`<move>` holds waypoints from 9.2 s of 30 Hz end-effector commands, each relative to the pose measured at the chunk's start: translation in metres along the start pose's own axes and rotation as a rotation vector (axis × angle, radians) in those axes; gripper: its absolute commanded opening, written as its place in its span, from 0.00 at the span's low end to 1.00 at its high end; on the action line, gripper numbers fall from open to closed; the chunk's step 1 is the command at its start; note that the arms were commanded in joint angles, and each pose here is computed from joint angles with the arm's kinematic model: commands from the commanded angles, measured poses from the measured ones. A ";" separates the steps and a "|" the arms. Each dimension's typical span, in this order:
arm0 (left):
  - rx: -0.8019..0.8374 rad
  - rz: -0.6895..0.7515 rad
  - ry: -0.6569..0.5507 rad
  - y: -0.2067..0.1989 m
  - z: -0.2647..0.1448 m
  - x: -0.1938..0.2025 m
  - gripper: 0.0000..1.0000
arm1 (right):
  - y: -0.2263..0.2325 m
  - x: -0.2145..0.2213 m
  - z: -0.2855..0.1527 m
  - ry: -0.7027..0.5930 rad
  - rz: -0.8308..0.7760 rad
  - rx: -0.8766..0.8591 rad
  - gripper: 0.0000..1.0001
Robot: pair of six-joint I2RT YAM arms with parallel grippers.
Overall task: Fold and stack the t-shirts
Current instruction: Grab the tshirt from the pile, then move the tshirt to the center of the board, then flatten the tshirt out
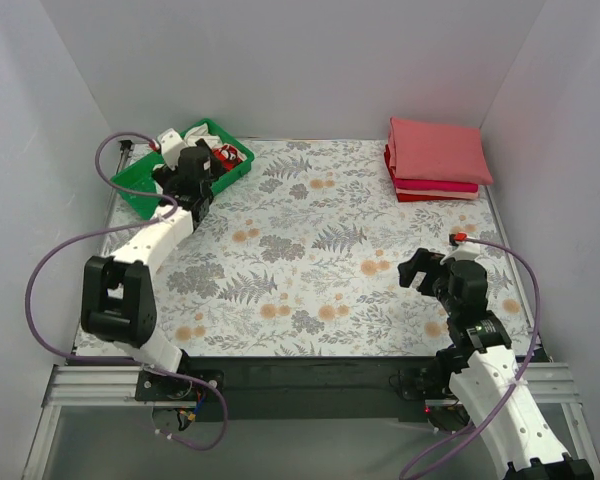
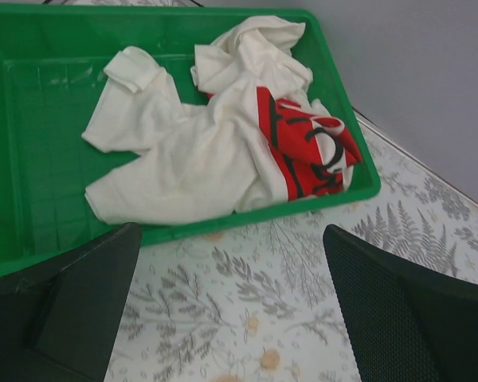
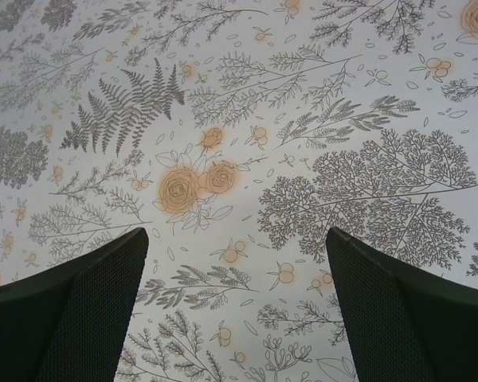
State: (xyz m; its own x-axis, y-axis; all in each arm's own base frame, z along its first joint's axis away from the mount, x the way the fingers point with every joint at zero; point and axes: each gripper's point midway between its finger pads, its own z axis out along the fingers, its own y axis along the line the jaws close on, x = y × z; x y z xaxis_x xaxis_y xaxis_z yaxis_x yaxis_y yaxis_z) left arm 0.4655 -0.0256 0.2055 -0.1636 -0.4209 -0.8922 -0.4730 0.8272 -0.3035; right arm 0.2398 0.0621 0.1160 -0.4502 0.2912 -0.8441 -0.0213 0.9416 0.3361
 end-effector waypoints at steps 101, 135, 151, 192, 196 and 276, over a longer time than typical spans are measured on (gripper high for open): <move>0.463 0.291 0.296 -0.165 -0.113 0.107 0.09 | 0.002 0.008 0.007 -0.026 -0.064 -0.055 0.98; 0.608 0.119 0.899 -0.056 -0.249 0.272 0.69 | -0.028 0.009 0.007 -0.012 -0.013 0.131 0.98; 0.491 0.136 0.832 -0.042 -0.230 0.282 0.00 | -0.043 -0.004 0.004 0.000 0.051 0.270 0.98; 0.460 0.075 0.737 -0.028 -0.237 0.236 0.00 | 0.001 0.015 0.084 0.329 0.011 0.096 0.01; 0.434 0.046 0.568 -0.048 -0.227 0.179 0.00 | 0.017 -0.060 0.053 0.080 -0.022 0.069 0.01; 0.666 -0.070 0.778 -0.026 -0.234 0.146 0.72 | -0.024 -0.116 -0.033 -0.124 -0.178 0.310 0.98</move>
State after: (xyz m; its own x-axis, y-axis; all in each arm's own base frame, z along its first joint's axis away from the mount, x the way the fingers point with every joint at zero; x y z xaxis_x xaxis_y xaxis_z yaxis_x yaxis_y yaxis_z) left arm 0.2609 -0.2012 0.1600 -0.7954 -0.3205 -0.5144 0.1181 0.7505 -0.6502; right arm 0.2603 0.0098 0.2109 -0.3838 0.0883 -0.9192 0.1233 0.9914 0.0438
